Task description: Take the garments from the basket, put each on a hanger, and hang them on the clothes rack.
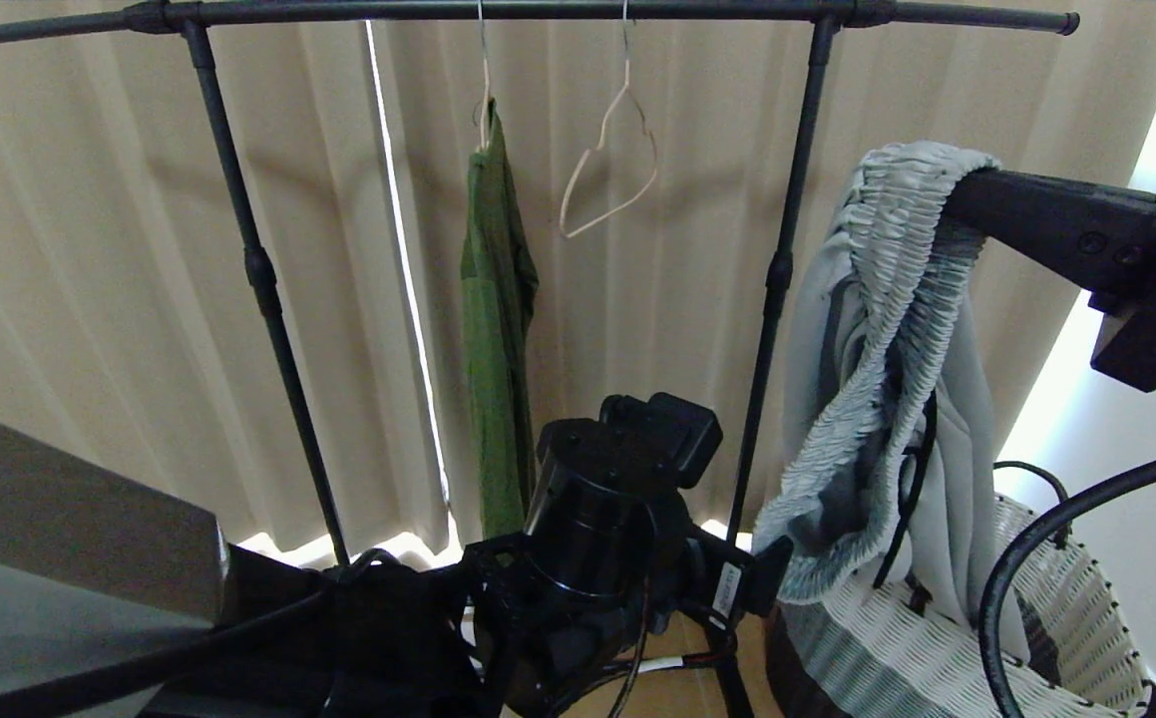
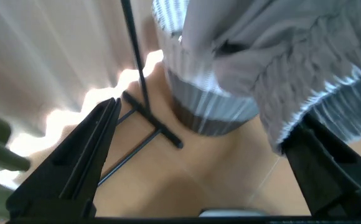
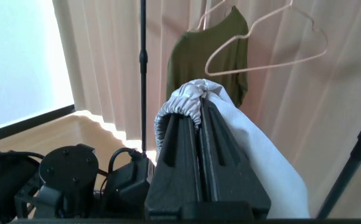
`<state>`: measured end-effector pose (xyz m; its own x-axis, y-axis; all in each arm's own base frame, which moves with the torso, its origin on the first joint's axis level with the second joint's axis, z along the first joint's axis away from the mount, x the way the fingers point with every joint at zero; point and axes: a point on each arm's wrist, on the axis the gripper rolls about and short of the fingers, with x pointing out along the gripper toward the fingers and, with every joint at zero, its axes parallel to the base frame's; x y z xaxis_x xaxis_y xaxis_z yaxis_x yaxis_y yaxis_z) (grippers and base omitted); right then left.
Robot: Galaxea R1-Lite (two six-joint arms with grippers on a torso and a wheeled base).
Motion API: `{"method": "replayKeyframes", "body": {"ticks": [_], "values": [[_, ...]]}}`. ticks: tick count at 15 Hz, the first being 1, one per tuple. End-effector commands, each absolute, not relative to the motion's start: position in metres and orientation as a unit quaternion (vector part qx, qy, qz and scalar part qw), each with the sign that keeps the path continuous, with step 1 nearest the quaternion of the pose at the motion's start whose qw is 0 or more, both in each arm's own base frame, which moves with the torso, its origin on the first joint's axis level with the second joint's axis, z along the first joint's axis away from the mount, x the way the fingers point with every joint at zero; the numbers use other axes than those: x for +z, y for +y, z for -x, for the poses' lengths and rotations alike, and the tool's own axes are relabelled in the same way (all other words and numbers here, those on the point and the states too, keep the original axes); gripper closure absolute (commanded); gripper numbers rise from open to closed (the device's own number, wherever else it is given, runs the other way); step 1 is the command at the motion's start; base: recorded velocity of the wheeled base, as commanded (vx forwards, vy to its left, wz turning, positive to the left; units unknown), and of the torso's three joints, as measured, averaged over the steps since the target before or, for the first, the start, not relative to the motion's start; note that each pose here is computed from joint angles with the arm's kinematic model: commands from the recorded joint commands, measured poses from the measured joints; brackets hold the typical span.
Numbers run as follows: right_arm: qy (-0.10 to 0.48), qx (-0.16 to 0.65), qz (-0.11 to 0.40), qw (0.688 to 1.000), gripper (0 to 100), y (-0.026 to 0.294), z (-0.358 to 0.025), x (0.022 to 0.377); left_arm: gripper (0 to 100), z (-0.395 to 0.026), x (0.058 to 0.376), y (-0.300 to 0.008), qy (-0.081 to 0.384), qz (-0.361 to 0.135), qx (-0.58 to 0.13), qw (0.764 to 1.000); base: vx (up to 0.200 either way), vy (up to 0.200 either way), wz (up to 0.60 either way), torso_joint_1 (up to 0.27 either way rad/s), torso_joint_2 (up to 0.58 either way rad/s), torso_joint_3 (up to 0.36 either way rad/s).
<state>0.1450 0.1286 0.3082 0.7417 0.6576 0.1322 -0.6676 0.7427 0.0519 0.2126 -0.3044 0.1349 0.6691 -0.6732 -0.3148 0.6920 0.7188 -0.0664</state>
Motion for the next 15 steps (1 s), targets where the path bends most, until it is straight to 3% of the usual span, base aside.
{"method": "replayKeyframes", "body": {"ticks": [1,10,11,13,15], "values": [[-0.052,0.356,-0.047,0.932,100,0.128,-0.145,0.307,0,-0.214,0.133,-0.307,0.156,-0.018,-0.374,0.914,0.000,0.000,0.00,0.000,0.00,0.000],[-0.065,0.355,-0.053,0.931,100,0.126,-0.142,0.314,0,-0.220,0.113,-0.306,0.176,-0.018,-0.362,0.915,0.000,0.000,0.00,0.000,0.00,0.000],[-0.067,0.354,-0.053,0.931,100,0.124,-0.141,0.315,100,-0.220,0.112,-0.306,0.177,-0.018,-0.361,0.915,0.000,0.000,0.00,0.000,0.00,0.000],[-0.069,0.351,-0.054,0.932,100,0.123,-0.140,0.316,100,-0.220,0.112,-0.306,0.174,-0.026,-0.360,0.916,0.000,0.000,0.00,0.000,0.00,0.000],[-0.069,0.350,-0.054,0.933,100,0.122,-0.141,0.316,100,-0.211,0.105,-0.301,0.176,-0.063,-0.343,0.921,0.000,0.000,0.00,0.000,0.00,0.000]]}}
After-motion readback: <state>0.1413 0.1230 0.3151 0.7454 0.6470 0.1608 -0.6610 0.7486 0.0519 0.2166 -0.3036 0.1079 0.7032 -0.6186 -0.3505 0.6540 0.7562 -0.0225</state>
